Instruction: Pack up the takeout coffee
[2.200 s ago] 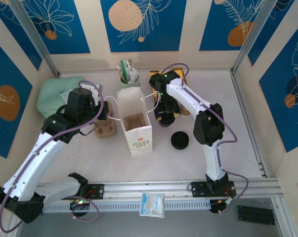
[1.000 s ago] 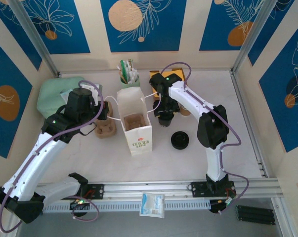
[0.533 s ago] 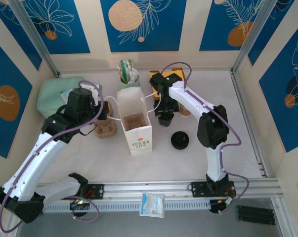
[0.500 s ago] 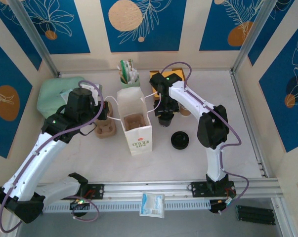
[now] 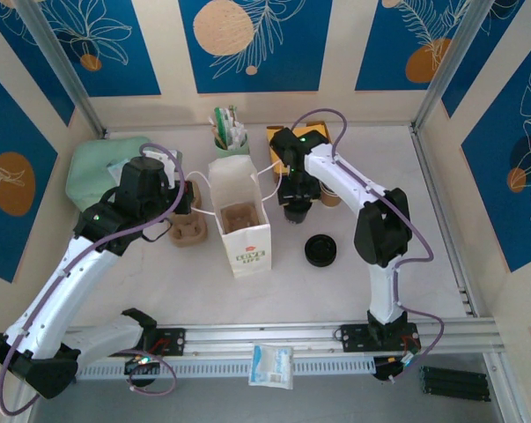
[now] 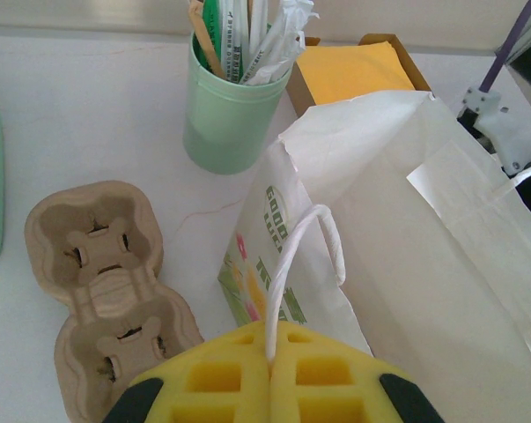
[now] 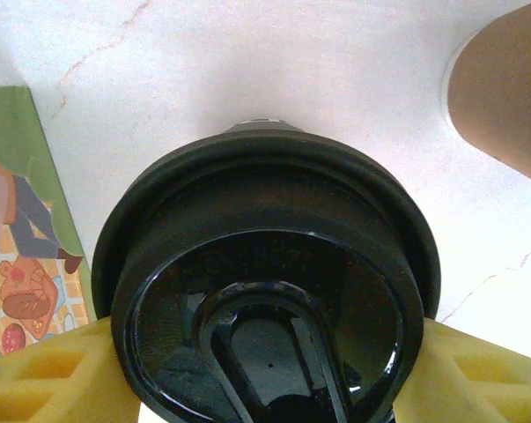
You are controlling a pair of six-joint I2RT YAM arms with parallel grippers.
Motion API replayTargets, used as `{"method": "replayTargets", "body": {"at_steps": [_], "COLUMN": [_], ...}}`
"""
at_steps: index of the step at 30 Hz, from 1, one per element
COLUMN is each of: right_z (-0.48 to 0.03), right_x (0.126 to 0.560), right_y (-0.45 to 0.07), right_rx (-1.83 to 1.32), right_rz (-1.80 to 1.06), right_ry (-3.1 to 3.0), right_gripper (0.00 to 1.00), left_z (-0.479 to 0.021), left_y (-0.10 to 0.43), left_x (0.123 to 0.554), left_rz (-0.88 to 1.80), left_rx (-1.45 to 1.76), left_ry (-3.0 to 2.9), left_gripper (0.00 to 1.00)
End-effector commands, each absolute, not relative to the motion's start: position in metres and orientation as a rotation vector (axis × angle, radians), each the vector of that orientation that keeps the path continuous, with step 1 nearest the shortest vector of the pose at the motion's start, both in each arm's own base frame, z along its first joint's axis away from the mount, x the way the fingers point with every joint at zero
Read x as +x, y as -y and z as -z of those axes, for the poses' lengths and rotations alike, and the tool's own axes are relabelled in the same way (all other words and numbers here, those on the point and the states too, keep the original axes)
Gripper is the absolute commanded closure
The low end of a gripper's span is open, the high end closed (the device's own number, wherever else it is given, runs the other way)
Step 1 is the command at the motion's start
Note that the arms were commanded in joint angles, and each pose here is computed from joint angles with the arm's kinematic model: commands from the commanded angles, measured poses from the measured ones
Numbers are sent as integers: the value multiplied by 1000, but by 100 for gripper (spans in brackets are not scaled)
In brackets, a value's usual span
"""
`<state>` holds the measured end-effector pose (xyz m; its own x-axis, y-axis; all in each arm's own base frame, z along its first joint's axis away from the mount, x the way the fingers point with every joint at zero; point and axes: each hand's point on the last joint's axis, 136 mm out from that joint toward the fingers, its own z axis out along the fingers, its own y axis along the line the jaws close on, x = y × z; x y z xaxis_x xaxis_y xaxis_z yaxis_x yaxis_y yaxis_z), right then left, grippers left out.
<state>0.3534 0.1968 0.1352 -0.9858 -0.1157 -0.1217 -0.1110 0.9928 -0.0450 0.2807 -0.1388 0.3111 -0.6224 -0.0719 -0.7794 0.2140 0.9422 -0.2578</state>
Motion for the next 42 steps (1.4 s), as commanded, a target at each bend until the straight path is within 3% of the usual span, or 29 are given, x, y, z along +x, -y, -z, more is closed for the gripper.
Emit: {"method": "replayTargets", "body": {"at_steps": [1, 10, 29, 42], "right_z": [-170, -205, -327, -385], "right_x": [353, 353, 352, 326], "right_y": [-188, -176, -168, -181], "right_rx": [-111, -53, -8, -22], "right_rz": [26, -19, -141, -328], "right_ry": [-2942, -2894, -2685, -2527], "right_gripper": [37, 37, 37, 37], "left_z": [-320, -318, -312, -311], "left_y": [137, 135, 137, 140], "left_x": [280, 278, 274, 277], "left_rz": [431, 434, 481, 482], "left_rx": [77, 57, 19, 29], "left_ry": [-2188, -2192, -2204, -2215], "left_gripper": [97, 98, 99, 99]}}
